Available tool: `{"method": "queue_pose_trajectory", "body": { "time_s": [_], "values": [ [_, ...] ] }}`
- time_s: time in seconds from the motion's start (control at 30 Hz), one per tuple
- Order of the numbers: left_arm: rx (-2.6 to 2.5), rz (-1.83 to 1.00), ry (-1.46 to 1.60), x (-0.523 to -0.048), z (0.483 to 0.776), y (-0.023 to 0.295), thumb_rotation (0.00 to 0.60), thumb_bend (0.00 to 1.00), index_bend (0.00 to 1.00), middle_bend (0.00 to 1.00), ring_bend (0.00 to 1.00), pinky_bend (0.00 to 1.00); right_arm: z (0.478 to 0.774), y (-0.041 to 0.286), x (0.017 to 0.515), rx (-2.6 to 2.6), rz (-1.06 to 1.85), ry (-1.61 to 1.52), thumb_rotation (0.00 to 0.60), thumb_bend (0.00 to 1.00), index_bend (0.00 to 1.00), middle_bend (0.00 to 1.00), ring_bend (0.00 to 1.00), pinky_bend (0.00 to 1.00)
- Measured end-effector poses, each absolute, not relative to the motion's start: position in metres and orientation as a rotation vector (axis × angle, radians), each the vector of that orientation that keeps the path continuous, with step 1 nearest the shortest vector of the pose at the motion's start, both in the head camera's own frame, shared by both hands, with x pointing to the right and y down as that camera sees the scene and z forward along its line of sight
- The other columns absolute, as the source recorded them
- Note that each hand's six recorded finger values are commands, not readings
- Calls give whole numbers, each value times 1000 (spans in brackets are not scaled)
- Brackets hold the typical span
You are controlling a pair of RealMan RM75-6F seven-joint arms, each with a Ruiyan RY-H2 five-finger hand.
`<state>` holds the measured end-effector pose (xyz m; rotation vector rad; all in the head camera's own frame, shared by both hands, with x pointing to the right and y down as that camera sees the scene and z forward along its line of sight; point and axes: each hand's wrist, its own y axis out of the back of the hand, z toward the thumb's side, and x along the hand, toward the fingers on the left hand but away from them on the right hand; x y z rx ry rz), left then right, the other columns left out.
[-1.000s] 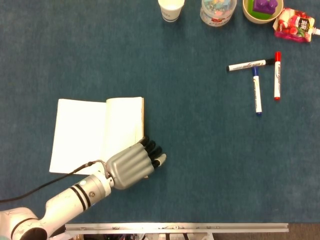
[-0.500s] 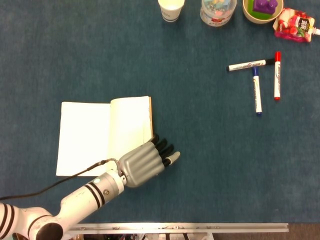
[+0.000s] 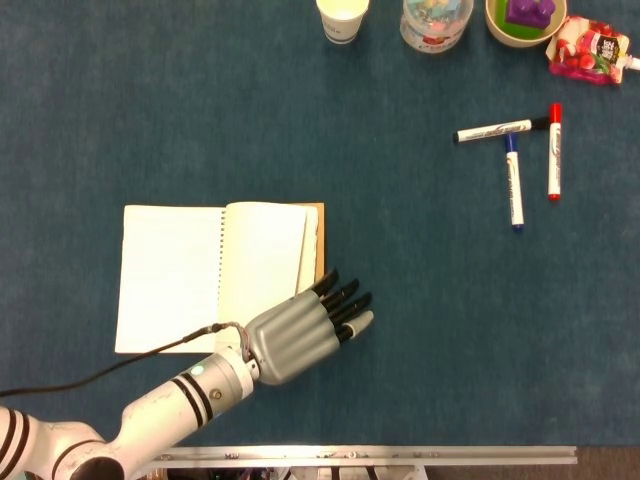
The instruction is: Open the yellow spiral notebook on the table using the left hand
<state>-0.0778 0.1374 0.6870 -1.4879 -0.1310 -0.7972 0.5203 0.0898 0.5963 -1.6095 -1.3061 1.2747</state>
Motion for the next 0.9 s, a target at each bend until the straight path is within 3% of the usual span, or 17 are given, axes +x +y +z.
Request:
{"method": "queue_pose_trajectory", "body": {
  "time_s": [0.53, 0.9],
  "values": [
    [-1632, -792, -114, -72, 687, 141, 600, 420, 0, 0, 0, 106, 592, 92, 525, -1597, 1275, -1318, 600, 394, 363, 323, 222, 291],
    [-1636, -845, -20, -97, 656, 125, 600, 420, 0, 0, 0, 106, 594, 90, 522, -1610, 1269, -1310, 600, 394, 363, 323, 222, 291]
  ]
}}
